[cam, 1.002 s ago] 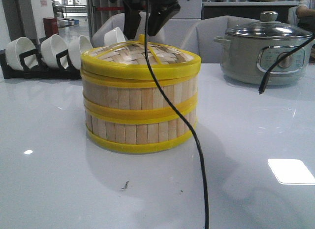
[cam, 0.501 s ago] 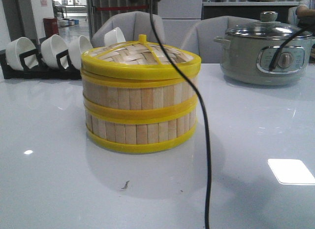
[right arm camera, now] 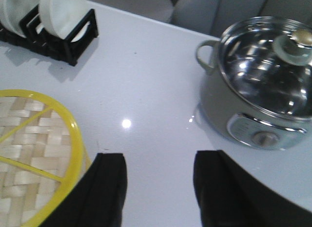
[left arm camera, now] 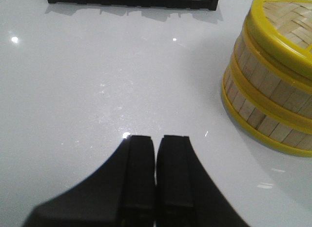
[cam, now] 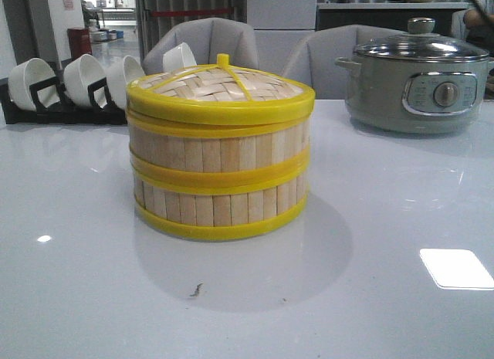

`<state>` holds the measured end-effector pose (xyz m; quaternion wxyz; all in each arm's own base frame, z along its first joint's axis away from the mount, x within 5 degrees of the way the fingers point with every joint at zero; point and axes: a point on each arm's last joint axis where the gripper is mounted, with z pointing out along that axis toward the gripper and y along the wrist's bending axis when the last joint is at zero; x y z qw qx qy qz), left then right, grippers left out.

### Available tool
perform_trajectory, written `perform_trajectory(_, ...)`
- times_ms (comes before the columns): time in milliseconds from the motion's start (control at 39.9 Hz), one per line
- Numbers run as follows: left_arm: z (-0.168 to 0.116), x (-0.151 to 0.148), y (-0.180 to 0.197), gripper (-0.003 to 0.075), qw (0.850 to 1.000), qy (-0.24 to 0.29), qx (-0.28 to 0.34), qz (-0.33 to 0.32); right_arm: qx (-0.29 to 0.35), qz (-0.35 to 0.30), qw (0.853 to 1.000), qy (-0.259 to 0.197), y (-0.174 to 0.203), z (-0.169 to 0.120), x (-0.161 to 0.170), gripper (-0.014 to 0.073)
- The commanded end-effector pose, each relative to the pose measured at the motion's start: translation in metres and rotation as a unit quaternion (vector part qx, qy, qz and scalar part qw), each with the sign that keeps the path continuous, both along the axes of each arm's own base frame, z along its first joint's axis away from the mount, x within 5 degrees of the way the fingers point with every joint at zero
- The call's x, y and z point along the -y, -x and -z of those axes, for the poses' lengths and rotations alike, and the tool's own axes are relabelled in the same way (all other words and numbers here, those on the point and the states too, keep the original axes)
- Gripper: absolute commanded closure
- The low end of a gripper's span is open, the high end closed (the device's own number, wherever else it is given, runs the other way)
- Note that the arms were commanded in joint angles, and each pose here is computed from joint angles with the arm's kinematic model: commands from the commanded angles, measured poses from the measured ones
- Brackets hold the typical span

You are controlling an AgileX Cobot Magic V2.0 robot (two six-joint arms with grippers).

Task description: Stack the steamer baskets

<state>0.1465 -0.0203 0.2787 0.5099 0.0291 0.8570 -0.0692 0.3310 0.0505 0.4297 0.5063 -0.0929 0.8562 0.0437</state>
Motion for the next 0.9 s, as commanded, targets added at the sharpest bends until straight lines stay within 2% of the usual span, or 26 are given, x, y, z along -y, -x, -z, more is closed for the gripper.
perform_trajectory(0,-0.017,0.001,-0.004,0.0636,0.999,0.006,0.053,-0.003,0.11,0.038,0.993,-0.007,0.047,-0.024,0.026,0.016)
perform_trajectory(175,-0.017,0.001,-0.004,0.0636,0.999,0.006,0.053,-0.003,0.152,0.088,0.984,-0.005,0.104,0.007,0.052,0.016)
perform_trajectory(351,-0.017,0.001,-0.004,0.0636,0.999,0.006,0.053,-0.003,0.17,0.111,0.979,-0.003,0.151,0.046,0.059,0.0162)
perform_trajectory(601,-0.017,0.001,-0.004,0.0636,0.999,0.006,0.053,-0.003,0.17,0.114,0.979,-0.003,0.197,0.103,0.057,0.0224)
perform_trajectory(877,-0.017,0.001,-0.004,0.0636,0.999,0.006,0.053,-0.003,0.183,0.115,0.976,-0.003,0.23,0.143,0.055,0.0223)
